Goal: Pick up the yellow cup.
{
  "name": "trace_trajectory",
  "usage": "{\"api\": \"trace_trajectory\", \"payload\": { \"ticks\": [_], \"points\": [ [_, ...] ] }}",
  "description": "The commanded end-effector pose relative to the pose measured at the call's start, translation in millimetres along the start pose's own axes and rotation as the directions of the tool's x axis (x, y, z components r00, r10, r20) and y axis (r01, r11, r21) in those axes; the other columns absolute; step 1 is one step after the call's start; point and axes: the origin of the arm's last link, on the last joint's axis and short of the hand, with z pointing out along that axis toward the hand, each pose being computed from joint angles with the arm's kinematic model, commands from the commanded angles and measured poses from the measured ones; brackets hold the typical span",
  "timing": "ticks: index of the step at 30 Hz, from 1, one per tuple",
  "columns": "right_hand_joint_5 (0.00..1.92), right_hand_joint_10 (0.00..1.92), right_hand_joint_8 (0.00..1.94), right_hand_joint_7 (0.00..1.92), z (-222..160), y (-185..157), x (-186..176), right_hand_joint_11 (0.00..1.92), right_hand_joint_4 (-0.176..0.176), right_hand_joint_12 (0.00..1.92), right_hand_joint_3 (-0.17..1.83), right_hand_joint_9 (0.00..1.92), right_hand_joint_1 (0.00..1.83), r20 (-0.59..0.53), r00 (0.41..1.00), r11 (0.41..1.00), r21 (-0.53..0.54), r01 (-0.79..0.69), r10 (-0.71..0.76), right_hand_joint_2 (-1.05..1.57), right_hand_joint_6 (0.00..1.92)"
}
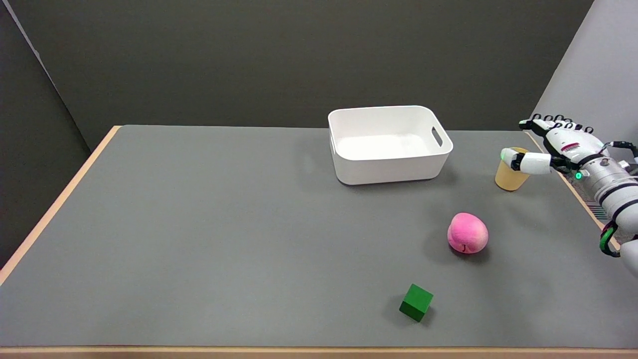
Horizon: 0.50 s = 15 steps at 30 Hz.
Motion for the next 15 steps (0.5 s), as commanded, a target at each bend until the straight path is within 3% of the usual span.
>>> {"api": "trace_trajectory", "payload": {
  "ticks": [1,15],
  "points": [
    [0.14,0.60,0.32,0.17,10.1,9.0,-27.6,0.00,0.032,1.07,0.93,0.02,0.14,0.086,0.996,0.999,-0.044,0.005,-0.001,0.51,0.42],
    [0.15,0.61,0.31,0.18,14.2,15.2,-37.4,0.00,0.037,1.09,0.93,0.03,0.13,0.100,0.995,0.997,-0.078,-0.014,0.022,0.52,0.41]
  ]
}}
